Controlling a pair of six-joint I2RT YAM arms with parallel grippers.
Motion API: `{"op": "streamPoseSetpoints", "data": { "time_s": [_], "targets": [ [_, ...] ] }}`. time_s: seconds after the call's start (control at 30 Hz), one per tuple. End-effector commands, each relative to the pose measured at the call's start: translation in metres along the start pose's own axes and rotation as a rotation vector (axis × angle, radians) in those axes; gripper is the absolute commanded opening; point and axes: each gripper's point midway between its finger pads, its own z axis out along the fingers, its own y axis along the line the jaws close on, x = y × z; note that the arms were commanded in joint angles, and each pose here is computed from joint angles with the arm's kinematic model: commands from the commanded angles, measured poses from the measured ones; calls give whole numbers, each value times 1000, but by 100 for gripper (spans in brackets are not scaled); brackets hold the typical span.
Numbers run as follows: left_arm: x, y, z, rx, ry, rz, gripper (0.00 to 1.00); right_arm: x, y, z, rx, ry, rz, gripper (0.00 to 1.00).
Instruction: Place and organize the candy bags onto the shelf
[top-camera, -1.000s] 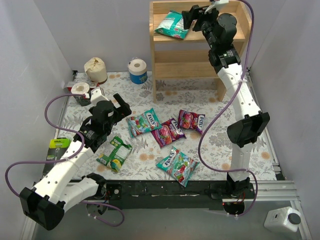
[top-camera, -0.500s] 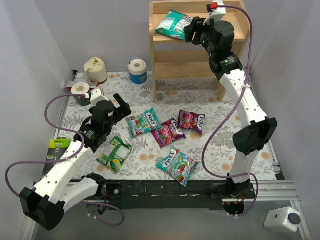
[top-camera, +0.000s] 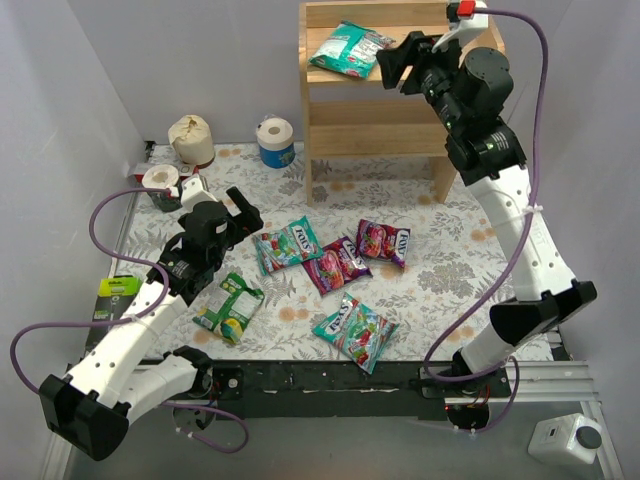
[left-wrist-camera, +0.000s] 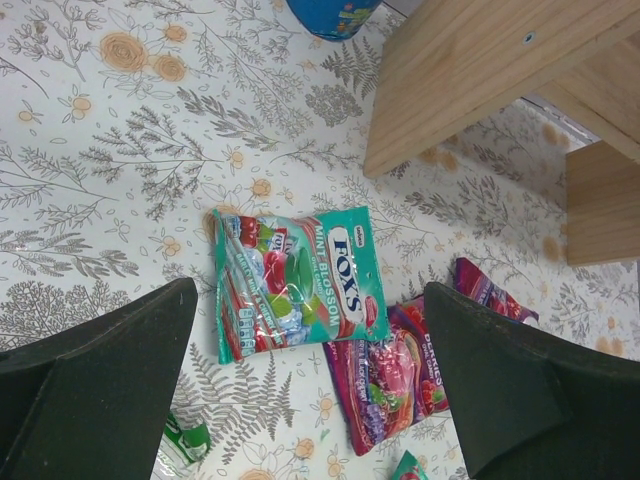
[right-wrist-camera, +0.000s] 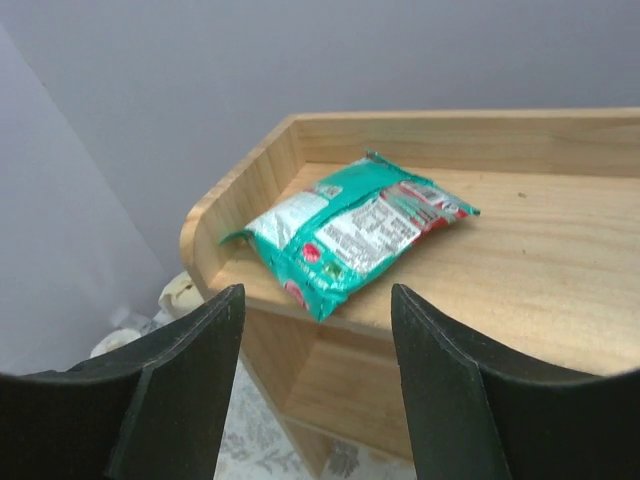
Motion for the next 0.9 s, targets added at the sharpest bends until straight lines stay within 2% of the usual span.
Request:
{"op": "streamPoseSetpoints", "data": {
  "time_s": [0.0,0.07,0.13,0.17,0.2,0.23,0.3,0.4,0.43,0.57,0.67,0.7,0.77,0.87],
  "targets": [
    [-1,0,-5,15,-6,-7,98,46,6,-28,-13,160,24,70],
    [-1,0,-6,17,-6,-5,98,48,7,-48,-5,172,28,76],
    [-2,-1,-7,23,-8,-4,98,71,2,-72,5,218,37,88],
    [-2,-2,-7,24,-7,-3,98,79,3,-79,-11,222,42,97],
    [-3,-2,-7,25,-8,-3,98,86,3,-88,-22,228,47,98],
    [-2,-2,-7,27,-6,-2,98,107,1,-105,-22,261,68,98],
    [-3,-3,-8,33,-5,-2,98,122,14,-120,-103,296,87,98],
    [-2,-5,-8,41,2,3,98,172,19,-146,-154,434,139,98],
    [-2,-6,-8,45,2,2,98,184,20,-153,-165,466,155,96],
    [-2,-7,-9,51,4,1,98,266,23,-197,-223,711,211,90],
    [-2,-7,-9,54,5,2,98,290,29,-218,-262,773,274,87],
    [-1,-7,-9,53,6,5,98,309,26,-232,-246,820,290,87],
    [-1,-7,-9,55,8,5,98,315,21,-244,-219,833,298,87],
    [-1,-9,-9,62,12,1,98,332,16,-268,-189,884,307,95]
  ]
}}
